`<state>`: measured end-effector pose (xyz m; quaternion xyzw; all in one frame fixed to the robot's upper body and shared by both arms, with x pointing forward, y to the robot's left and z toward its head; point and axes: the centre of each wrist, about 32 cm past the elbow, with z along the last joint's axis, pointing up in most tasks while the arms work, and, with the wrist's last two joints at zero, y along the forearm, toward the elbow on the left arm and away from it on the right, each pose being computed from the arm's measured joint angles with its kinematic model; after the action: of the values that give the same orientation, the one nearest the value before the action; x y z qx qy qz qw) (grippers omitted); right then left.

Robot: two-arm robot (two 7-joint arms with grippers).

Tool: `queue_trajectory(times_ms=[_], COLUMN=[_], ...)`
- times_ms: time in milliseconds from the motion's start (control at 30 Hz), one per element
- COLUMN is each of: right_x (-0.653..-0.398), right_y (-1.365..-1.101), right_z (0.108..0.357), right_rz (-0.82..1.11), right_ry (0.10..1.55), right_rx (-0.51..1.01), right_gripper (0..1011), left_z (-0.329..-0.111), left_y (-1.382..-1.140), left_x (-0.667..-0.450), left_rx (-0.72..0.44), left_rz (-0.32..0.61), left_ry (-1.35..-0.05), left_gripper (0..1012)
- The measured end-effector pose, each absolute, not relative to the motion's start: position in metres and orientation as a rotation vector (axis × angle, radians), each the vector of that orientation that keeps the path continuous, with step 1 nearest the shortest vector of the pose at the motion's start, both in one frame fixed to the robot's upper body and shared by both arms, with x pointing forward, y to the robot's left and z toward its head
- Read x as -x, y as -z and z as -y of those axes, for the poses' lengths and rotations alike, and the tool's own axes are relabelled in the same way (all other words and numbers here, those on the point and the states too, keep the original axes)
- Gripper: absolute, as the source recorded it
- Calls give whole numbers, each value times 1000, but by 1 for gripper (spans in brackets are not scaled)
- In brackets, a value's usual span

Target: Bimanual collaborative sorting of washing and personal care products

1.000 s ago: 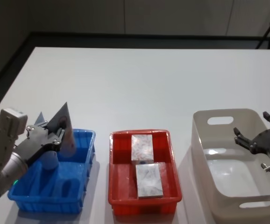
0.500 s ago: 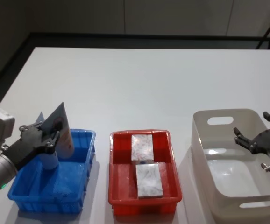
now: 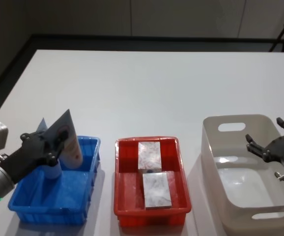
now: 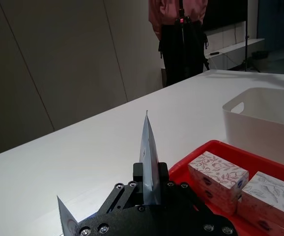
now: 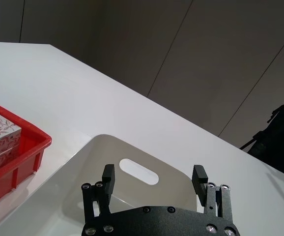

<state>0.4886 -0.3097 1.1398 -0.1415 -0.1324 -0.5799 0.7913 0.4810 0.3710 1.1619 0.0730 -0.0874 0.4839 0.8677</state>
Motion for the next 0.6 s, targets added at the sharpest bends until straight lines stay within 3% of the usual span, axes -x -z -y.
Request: queue_trajectory(times_ms=[600], right_x=[-489], right_y=[-1140], right_z=[310], right_rz=[285], right_ry=[1248], right_rx=[304], right_gripper=[1001], left_z=[-355], left_y=[-1166], left_x=[-487], left_rx=[-109], left_rz=[189], left_ry=[-853], left_gripper=[169])
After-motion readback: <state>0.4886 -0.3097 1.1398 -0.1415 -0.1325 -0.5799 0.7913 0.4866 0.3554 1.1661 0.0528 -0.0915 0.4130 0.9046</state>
